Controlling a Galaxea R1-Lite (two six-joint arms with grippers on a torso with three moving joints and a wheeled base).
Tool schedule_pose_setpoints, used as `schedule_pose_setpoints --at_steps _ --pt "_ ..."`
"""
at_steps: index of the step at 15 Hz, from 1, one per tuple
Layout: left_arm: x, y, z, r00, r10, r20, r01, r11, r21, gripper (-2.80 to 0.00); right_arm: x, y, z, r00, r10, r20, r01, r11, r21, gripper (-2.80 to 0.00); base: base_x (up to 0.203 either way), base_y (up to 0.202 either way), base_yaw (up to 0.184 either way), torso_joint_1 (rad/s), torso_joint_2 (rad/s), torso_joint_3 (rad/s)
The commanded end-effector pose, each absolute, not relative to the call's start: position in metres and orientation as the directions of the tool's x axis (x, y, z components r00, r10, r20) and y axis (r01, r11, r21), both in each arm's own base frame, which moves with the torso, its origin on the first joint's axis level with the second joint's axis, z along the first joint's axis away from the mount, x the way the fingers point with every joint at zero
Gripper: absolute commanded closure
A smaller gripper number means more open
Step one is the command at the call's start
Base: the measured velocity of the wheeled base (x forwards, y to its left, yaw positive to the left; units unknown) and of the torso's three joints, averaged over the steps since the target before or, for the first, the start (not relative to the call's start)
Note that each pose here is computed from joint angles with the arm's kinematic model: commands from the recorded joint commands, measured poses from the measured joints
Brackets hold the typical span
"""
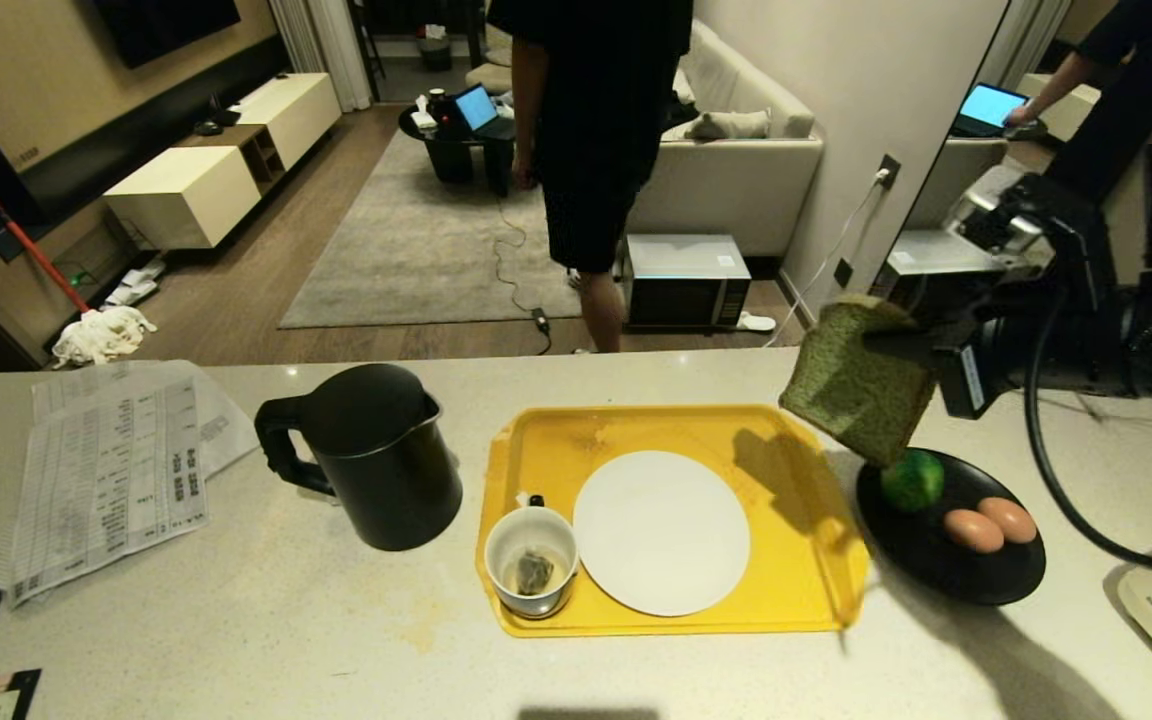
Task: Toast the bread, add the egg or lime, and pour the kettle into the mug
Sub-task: Put the baked bread on a plate
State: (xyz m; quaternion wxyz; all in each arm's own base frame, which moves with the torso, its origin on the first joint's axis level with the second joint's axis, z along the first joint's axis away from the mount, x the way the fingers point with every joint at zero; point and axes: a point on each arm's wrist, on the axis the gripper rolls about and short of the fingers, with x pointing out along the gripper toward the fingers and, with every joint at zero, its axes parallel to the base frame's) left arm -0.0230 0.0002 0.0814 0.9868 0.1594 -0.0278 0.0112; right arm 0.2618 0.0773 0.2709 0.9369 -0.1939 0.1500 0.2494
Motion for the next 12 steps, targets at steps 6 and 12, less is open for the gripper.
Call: schedule_pose_setpoints --at_steps 6,12 --pt "-0.023 0.000 0.081 0.998 0.014 0.060 -0.032 0.948 0.315 0.00 0.313 0.136 0.213 0.800 0.262 -0.539 -0.462 0.842 -0.277 0.00 0.000 0.000 0.000 0.000 0.00 0.000" --pt "-0.023 0.000 0.081 0.998 0.014 0.060 -0.032 0.948 0.315 0.00 0.313 0.168 0.199 0.782 0.271 -0.562 -0.495 0.818 -0.294 0.00 0.000 0.000 0.000 0.000 0.00 0.000"
